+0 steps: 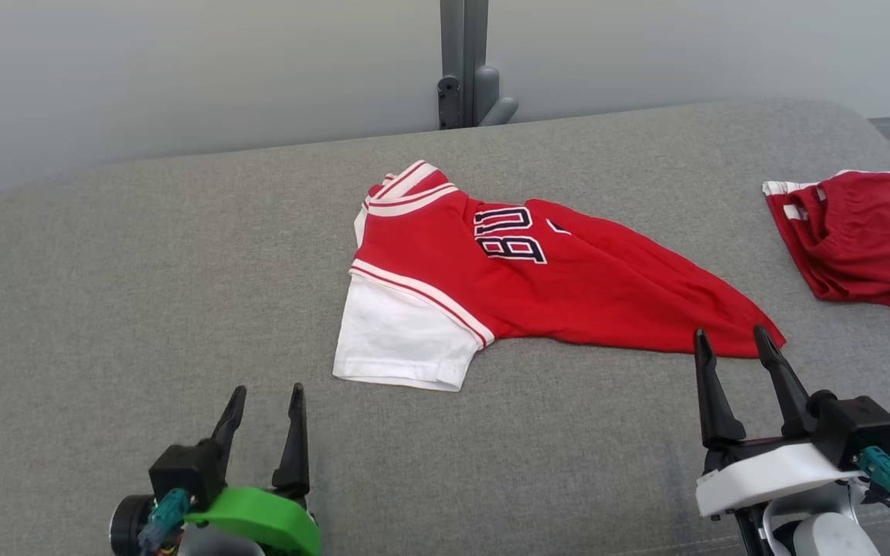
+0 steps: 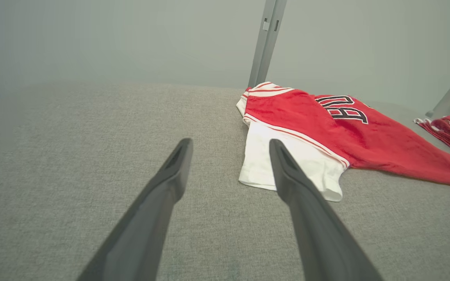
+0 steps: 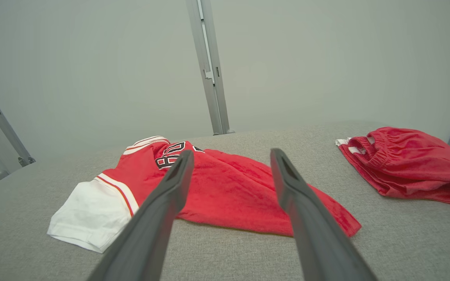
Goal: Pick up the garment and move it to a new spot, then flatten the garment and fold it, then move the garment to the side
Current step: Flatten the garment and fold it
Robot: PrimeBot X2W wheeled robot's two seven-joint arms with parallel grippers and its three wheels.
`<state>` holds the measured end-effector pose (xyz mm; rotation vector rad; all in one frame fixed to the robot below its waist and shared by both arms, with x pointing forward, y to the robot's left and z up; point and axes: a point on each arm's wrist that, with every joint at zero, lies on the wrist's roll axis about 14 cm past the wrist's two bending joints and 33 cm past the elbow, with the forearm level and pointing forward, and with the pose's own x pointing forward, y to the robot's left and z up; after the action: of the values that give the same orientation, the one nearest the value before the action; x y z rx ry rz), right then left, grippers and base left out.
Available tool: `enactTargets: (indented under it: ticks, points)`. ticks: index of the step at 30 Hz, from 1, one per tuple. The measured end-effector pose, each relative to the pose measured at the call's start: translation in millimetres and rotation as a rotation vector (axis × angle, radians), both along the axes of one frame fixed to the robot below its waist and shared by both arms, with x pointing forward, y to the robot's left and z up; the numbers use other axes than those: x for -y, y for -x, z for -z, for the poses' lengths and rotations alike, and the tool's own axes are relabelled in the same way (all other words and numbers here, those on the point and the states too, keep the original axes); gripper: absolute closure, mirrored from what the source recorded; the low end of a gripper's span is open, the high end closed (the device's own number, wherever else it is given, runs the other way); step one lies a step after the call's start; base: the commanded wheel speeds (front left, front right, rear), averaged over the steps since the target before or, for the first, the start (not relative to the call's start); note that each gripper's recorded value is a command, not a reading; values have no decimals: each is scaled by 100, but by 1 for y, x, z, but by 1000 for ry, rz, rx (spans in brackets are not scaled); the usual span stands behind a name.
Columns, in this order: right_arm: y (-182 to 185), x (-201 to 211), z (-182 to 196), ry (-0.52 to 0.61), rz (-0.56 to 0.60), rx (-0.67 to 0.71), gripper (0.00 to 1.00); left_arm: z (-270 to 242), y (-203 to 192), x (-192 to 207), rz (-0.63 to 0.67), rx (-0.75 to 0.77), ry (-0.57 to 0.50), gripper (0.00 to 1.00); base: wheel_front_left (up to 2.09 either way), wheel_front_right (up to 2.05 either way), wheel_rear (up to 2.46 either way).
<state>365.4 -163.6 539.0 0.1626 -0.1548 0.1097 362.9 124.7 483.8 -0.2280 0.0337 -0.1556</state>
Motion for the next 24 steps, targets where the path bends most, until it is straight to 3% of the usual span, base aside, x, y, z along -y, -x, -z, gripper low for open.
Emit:
enactTargets:
  ticks: [9,24]
  points:
    - [-8,14,14,-15,42,-45,0,43,-36,32,139,-214,-13,0,0,0,0]
    - [-7,49,34,-18,149,-98,0,105,-71,57,203,-438,4,0,0,0,0]
